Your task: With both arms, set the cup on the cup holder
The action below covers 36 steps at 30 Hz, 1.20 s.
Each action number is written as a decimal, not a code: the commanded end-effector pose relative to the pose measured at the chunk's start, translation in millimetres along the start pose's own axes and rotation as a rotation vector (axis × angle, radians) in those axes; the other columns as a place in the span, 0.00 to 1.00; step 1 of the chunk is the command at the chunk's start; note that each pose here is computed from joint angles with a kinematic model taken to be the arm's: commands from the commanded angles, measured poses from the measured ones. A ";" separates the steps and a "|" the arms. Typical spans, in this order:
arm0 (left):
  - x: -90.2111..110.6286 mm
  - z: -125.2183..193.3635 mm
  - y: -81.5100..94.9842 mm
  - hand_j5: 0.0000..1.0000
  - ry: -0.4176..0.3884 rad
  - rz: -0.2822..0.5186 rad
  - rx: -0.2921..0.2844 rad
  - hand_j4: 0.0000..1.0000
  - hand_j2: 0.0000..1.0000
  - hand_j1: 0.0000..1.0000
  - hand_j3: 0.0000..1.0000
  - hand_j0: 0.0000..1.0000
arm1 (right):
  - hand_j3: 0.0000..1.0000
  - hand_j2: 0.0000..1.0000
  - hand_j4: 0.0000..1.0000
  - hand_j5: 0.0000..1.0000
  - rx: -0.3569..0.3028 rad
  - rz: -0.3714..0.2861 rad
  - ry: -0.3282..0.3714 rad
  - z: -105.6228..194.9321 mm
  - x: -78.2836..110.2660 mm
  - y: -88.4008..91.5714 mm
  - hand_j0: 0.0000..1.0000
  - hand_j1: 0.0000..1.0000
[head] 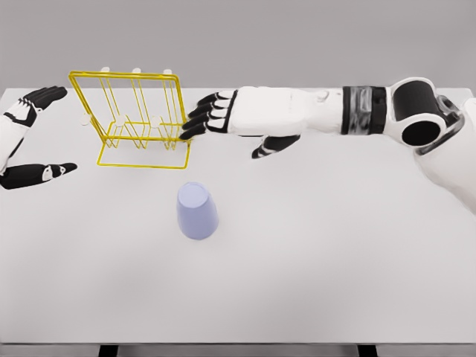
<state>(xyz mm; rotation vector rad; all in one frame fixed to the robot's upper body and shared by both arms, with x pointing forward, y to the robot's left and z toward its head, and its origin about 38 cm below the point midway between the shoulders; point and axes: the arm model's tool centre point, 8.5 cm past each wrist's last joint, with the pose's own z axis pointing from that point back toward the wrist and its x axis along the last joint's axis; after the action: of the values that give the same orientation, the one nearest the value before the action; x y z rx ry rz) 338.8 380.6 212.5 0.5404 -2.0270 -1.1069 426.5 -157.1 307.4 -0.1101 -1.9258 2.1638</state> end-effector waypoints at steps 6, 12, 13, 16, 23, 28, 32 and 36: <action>-5.9 3.6 8.4 1.00 0.009 -0.061 -0.164 1.00 1.00 1.00 1.00 1.00 | 1.00 1.00 1.00 1.00 -0.183 -0.098 0.353 158.6 -15.3 25.6 1.00 1.00; -13.3 5.8 25.6 1.00 0.026 -0.157 -0.572 1.00 1.00 1.00 1.00 1.00 | 1.00 1.00 1.00 1.00 -0.253 -0.222 0.322 138.8 -8.6 68.8 1.00 1.00; -13.1 3.8 28.9 1.00 0.024 -0.169 -0.591 1.00 1.00 1.00 1.00 1.00 | 1.00 1.00 1.00 1.00 -0.248 -0.225 0.312 135.2 -6.6 70.8 1.00 1.00; -10.9 -0.8 48.0 1.00 0.025 -0.245 -0.690 1.00 1.00 1.00 1.00 1.00 | 1.00 1.00 1.00 1.00 -0.242 -0.242 0.341 140.2 -15.1 76.1 1.00 1.00; 9.6 -15.3 75.4 1.00 -0.018 -0.397 -0.807 1.00 1.00 1.00 1.00 1.00 | 1.00 1.00 1.00 1.00 -0.326 -0.223 0.384 159.8 -20.9 60.8 1.00 1.00; 12.4 -17.2 58.2 1.00 -0.041 -0.420 -0.835 1.00 1.00 1.00 1.00 1.00 | 1.00 1.00 1.00 1.00 -0.367 -0.286 0.528 203.4 -51.6 71.9 1.00 1.00; 15.9 -40.8 33.8 1.00 -0.098 -0.424 -0.808 1.00 1.00 1.00 1.00 1.00 | 1.00 1.00 1.00 1.00 -0.350 -0.280 0.544 210.1 -52.7 71.0 1.00 1.00; 39.8 -87.8 28.8 1.00 -0.237 -0.429 -0.827 1.00 1.00 1.00 1.00 1.00 | 1.00 1.00 1.00 1.00 -0.349 -0.280 0.543 209.0 -52.5 71.2 1.00 1.00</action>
<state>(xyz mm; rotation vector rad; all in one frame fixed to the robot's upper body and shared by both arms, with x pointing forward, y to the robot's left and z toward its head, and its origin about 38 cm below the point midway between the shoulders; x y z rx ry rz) 388.9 337.8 349.0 0.6689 -1.5281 -2.1661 422.9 -376.7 258.3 -0.4170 -1.8325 1.4278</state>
